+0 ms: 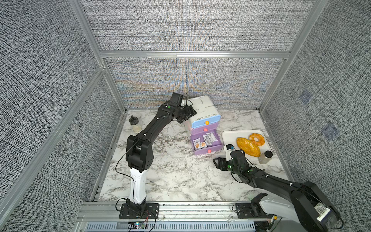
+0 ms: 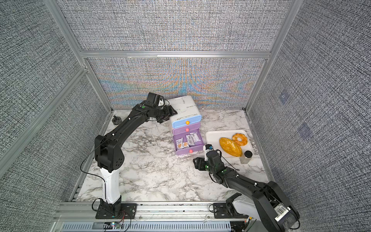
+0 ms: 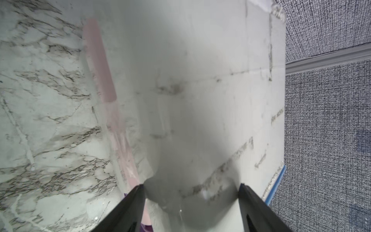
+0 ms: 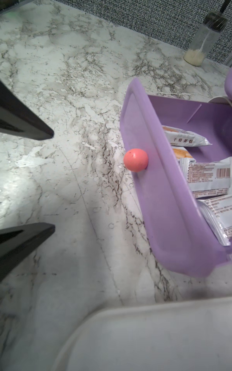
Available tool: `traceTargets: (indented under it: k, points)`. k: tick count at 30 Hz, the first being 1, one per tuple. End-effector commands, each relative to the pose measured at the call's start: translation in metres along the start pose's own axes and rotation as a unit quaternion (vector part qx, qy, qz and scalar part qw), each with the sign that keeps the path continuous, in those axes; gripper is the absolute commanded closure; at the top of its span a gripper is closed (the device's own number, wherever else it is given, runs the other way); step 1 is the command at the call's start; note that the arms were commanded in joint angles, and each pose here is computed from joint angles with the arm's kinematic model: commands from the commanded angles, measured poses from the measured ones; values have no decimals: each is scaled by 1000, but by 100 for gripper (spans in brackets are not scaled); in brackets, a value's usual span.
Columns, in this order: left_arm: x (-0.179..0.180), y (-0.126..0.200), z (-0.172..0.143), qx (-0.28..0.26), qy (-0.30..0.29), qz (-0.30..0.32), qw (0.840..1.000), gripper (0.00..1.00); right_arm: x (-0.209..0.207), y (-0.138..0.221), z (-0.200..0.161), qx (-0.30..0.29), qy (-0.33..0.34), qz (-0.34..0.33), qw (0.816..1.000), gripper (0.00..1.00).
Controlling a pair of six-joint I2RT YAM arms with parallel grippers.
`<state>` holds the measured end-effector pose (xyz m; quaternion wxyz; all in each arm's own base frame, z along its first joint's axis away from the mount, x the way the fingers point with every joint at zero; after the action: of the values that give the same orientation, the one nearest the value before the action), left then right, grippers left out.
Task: Place the cookies into the drawer by color
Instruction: Close the drawer in the storage box.
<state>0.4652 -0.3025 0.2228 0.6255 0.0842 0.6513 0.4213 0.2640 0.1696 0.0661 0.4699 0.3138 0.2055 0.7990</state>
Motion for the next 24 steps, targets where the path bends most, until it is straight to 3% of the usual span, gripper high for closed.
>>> traceTargets:
  k: [1, 5, 16, 20, 24]
  points:
    - [0, 2, -6, 11, -1, -9, 1000, 23, 6, -7, 26, -36, 8, 6, 999, 42]
    - [10, 2, -4, 7, 2, 3, 1000, 23, 8, -22, 44, -45, 17, 3, 999, 56]
    - [26, 0, -2, 14, 4, 25, 1000, 23, 9, -69, 110, -84, -5, 48, 995, 62]
    - [27, 2, -2, 18, 1, 26, 999, 22, 15, -62, 122, -98, -13, 66, 993, 62]
    - [25, 8, -2, 21, -6, 29, 999, 17, 14, -41, 111, -108, -31, 65, 991, 61]
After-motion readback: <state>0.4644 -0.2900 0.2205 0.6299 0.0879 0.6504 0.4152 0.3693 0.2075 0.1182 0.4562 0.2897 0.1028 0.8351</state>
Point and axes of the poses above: each gripper's point midway between its finger pads, its own y axis back along the fingers, its own x axis along the line the jaws close on, z = x × y, the point moved 1 cm from there along y, back along the fingers, and after that the axes turned 14 degrees about y, right-handed, at the moved point
